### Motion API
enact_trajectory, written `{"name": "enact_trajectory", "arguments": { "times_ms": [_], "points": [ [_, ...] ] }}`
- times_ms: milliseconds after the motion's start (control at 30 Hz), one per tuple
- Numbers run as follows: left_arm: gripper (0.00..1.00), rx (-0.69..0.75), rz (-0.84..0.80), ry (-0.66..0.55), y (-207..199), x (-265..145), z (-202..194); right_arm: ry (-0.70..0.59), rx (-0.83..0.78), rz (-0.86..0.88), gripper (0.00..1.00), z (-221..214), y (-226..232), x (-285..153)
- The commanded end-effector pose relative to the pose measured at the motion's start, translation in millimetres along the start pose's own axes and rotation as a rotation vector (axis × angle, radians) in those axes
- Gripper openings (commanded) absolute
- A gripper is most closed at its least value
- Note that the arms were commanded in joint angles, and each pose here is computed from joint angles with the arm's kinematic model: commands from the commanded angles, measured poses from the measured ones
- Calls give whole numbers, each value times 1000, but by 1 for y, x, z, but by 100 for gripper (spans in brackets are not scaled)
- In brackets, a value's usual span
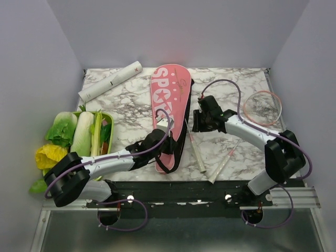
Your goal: Pack up the badminton gear
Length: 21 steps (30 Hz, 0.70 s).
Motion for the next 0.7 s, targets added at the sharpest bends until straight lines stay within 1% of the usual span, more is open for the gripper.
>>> {"name": "enact_trajectory", "arguments": {
  "times_ms": [0,33,100,267,500,667],
  "points": [
    [0,-2,-32,-38,-11,4,17,182,-42,24,50,-69,-8,-13],
    [0,-2,-31,-37,-11,5,17,214,-48,14,51,-83,-12,-17],
    [0,-4,-32,-38,-11,5,16,236,-48,31,51,-96,-11,-21],
    [0,-4,-26,-37,-7,7,12,252,-19,111,52,-123,-3,-30],
    [0,-24,-39,-14,-6,12,1,271,-5,138,52,-141,6,-34],
    [0,-24,-30,-4,-1,11,-5,258,-3,153,52,-144,12,-37]
  ]
}}
Point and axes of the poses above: each gripper's point midway between its finger pads, its own x axis out along the fingers, its own y axis along the line the jaws close on, z = x × y, the point moved 1 cm from there along -x, back along the fingers, and after that the axes turned 5 degrees about -x, right-handed, at the moved point
